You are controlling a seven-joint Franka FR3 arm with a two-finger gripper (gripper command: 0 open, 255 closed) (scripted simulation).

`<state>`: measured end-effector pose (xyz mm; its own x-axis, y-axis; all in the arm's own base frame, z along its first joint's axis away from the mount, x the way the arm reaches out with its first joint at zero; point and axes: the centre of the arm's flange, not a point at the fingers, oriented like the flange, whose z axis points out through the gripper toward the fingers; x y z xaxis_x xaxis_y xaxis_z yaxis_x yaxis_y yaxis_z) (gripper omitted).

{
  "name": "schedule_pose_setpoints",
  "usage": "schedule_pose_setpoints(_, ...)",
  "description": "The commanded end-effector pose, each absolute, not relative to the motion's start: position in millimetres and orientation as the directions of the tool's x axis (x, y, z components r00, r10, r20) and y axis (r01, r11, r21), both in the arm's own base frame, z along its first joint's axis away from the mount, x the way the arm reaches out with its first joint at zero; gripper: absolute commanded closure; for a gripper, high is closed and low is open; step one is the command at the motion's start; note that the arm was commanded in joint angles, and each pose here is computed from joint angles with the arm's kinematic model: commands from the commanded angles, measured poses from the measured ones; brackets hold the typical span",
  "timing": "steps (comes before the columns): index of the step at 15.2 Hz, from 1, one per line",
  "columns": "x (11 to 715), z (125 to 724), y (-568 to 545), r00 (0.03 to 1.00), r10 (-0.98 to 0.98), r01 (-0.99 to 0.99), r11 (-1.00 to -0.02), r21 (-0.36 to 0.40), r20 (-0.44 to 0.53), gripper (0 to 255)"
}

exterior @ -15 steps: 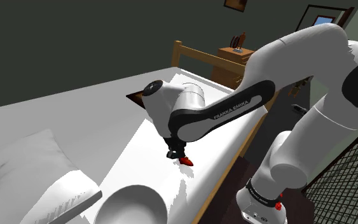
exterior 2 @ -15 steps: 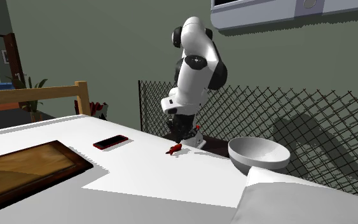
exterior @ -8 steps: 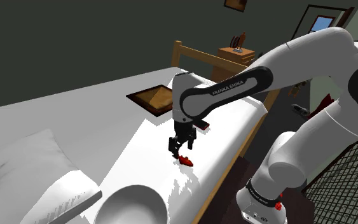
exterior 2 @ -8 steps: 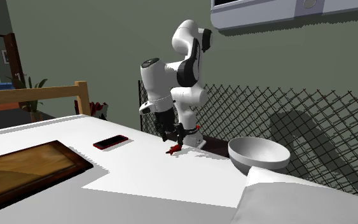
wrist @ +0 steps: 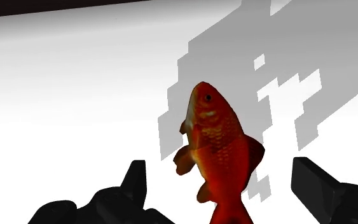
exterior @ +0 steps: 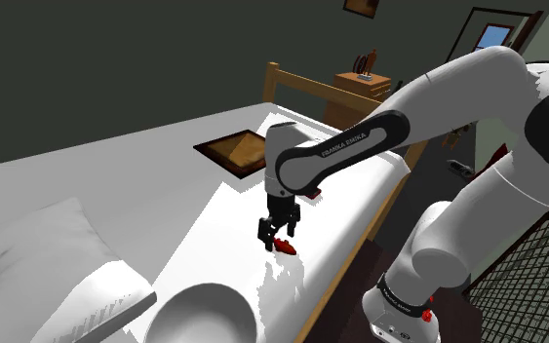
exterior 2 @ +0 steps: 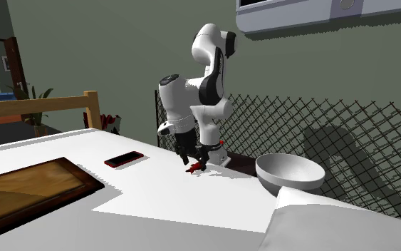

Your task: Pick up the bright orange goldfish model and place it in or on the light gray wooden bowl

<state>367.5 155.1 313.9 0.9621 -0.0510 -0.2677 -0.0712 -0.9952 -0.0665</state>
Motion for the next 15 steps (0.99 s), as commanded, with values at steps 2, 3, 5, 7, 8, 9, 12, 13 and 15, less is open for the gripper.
schedule_pose_setpoints(2,367.1,313.4,155.1,0.962,-0.051,-0.071,-0.995,-0.067,-0.267,0)
schedule_pose_setpoints(3,367.1,313.4,155.1,0.962,-0.051,-0.071,-0.995,-0.067,-0.267,0)
schedule_pose_setpoints(5,367.2,313.5,155.1,0.962,-0.051,-0.071,-0.995,-0.067,-0.268,255)
schedule_pose_setpoints(7,367.3,313.8,154.9,0.962,-0.051,-0.071,-0.995,-0.067,-0.268,255)
schedule_pose_setpoints(8,367.1,313.2,154.8,0.962,-0.051,-0.071,-0.995,-0.067,-0.268,255)
schedule_pose_setpoints(9,366.7,314.4,155.1,0.962,-0.051,-0.071,-0.995,-0.067,-0.268,255)
schedule_pose_setpoints(12,366.0,314.0,154.5,0.962,-0.051,-0.071,-0.995,-0.067,-0.268,255)
schedule_pose_setpoints(13,365.8,313.2,154.4,0.962,-0.051,-0.071,-0.995,-0.067,-0.268,255)
schedule_pose_setpoints(15,367.1,318.7,155.1,0.962,-0.051,-0.071,-0.995,-0.067,-0.267,255)
